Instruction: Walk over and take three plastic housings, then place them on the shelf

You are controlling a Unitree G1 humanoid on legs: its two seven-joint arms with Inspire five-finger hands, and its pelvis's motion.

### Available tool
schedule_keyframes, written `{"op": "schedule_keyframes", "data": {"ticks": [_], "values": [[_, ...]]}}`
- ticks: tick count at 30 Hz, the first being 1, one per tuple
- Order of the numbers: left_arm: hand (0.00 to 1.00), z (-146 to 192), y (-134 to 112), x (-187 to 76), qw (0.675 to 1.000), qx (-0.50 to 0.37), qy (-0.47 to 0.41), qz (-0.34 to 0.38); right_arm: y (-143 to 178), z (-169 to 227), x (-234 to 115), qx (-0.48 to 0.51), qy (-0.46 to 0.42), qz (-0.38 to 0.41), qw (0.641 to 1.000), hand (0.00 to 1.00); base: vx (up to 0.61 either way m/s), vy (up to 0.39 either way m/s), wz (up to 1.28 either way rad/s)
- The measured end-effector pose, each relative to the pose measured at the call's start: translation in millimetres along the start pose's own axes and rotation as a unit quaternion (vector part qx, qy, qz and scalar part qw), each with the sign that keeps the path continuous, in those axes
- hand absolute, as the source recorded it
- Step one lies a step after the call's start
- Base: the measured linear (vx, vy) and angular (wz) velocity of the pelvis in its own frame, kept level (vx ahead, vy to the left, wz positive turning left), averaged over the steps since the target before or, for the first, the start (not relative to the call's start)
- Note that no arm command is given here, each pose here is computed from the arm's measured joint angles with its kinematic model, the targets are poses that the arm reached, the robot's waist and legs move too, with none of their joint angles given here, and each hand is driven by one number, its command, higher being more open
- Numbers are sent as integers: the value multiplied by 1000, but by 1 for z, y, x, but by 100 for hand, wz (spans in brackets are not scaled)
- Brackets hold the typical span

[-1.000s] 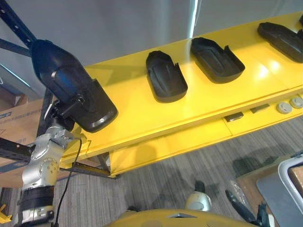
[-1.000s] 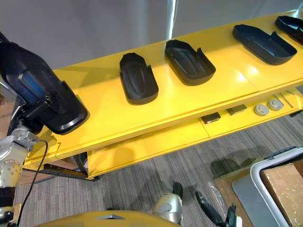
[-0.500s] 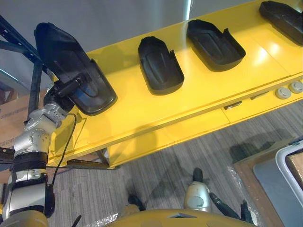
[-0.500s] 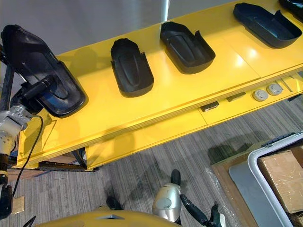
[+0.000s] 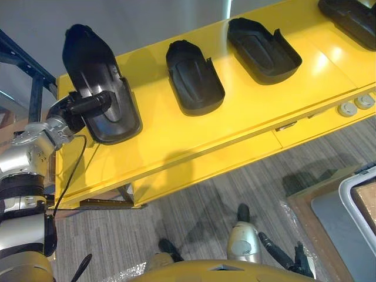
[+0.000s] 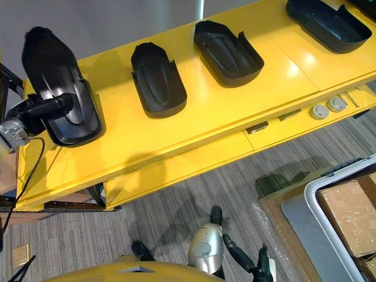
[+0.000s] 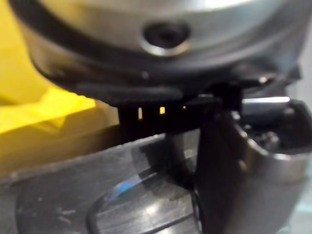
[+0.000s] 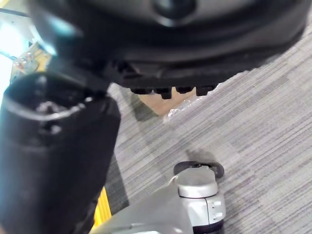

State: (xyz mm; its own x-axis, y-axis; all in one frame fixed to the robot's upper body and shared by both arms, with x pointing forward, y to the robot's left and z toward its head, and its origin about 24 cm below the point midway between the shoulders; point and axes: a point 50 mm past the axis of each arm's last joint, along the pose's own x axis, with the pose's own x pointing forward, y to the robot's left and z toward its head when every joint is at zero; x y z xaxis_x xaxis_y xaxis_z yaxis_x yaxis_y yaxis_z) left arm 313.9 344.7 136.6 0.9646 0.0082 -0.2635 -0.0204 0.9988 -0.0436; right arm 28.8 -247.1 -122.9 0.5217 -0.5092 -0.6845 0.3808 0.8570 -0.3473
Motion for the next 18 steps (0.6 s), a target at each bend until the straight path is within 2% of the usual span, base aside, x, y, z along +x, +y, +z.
{"op": "schedule_keyframes", "data": {"ticks": [10, 18], "values": [[0, -6, -2, 3, 999, 2, 35, -14, 2, -2, 0, 2, 9, 2, 1000, 100, 0, -1, 1], [0, -9, 3, 6, 999, 3, 49, 2, 4, -2, -1, 0, 9, 2, 1000, 100, 0, 0, 0]]}}
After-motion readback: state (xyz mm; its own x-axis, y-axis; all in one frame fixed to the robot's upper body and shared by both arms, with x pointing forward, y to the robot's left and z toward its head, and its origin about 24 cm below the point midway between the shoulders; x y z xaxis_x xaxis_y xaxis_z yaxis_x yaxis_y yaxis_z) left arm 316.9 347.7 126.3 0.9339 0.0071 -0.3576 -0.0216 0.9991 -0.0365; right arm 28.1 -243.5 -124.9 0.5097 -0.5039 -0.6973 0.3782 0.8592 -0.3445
